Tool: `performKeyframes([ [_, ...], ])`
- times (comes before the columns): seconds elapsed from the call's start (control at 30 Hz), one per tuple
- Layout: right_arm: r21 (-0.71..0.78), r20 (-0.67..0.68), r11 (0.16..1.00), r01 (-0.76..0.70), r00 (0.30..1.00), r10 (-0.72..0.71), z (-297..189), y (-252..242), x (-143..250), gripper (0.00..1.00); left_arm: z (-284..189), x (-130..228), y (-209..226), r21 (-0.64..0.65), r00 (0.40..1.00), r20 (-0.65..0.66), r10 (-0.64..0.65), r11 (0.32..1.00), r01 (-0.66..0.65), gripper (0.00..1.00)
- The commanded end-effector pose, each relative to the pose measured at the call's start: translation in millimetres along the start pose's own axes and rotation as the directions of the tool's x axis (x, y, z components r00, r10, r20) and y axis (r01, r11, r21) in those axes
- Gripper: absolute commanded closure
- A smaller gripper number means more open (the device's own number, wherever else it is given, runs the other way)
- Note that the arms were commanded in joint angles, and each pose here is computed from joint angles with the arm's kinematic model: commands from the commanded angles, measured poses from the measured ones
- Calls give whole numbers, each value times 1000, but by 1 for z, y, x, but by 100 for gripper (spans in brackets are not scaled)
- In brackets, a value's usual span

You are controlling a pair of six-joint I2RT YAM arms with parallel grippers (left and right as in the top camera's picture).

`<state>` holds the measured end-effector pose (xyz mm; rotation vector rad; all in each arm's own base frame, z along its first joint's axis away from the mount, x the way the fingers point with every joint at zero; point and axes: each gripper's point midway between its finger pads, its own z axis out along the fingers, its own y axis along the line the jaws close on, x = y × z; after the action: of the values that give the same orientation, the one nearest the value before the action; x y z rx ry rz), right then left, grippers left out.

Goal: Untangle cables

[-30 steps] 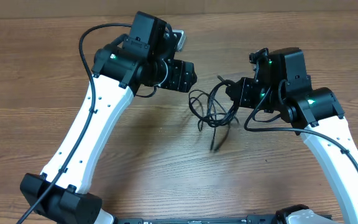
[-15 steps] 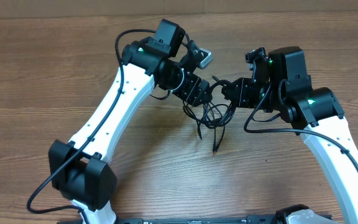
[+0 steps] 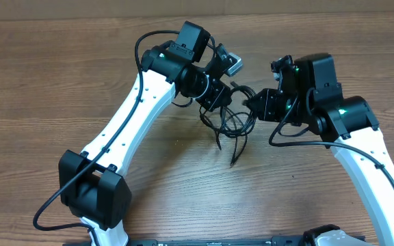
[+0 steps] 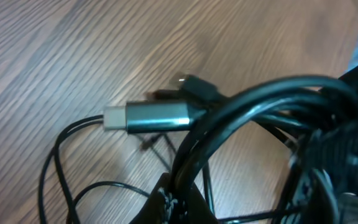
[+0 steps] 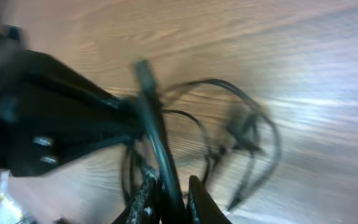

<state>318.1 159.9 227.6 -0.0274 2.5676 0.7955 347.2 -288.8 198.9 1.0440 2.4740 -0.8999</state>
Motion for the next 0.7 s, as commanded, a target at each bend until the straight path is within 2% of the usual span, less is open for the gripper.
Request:
performKeyframes([
  [0.0, 196, 47, 981, -9, 999, 0, -12, -29, -5, 87, -16, -3, 22, -108, 999, 21, -37, 993, 39, 96],
  [0.07, 322, 44, 946, -24, 999, 10, -18, -53, 0, 88, -32, -8, 24, -125, 997, 61, -45, 991, 52, 96],
  [0.1, 392, 43, 919, -29, 999, 13, -23, -65, 3, 94, -42, -11, 24, -133, 995, 87, -48, 989, 59, 96],
  [0.17, 506, 53, 861, -47, 998, 24, -33, -86, 6, 96, -62, -18, 21, -148, 989, 143, -43, 987, 65, 96],
  [0.27, 568, 87, 818, -91, 995, 50, -41, -98, 6, 96, -94, -28, 6, -160, 974, 227, -7, 986, 44, 96],
  [0.3, 543, 85, 834, -93, 995, 55, -38, -93, 5, 95, -103, -31, 0, -162, 968, 250, 3, 986, 38, 96],
  [0.33, 492, 77, 866, -89, 995, 59, -32, -84, 5, 89, -110, -32, -5, -164, 964, 267, 6, 986, 39, 96],
  [0.4, 350, 39, 935, -46, 999, 34, -20, -58, 4, 68, -120, -34, -15, -154, 954, 298, -15, 986, 63, 96],
  [0.47, 169, 8, 985, 26, 1000, -28, -11, -25, 2, 57, -126, -34, -22, -147, 950, 310, -30, 986, 79, 96],
  [0.57, -16, 14, 997, 72, 997, -72, -9, 9, -3, 53, -126, -31, -25, -145, 951, 306, -42, 985, 91, 96],
  [0.67, -107, 26, 990, 94, 995, -92, -10, 26, -6, 52, -124, -27, -15, -195, 956, 288, -54, 974, 114, 96],
])
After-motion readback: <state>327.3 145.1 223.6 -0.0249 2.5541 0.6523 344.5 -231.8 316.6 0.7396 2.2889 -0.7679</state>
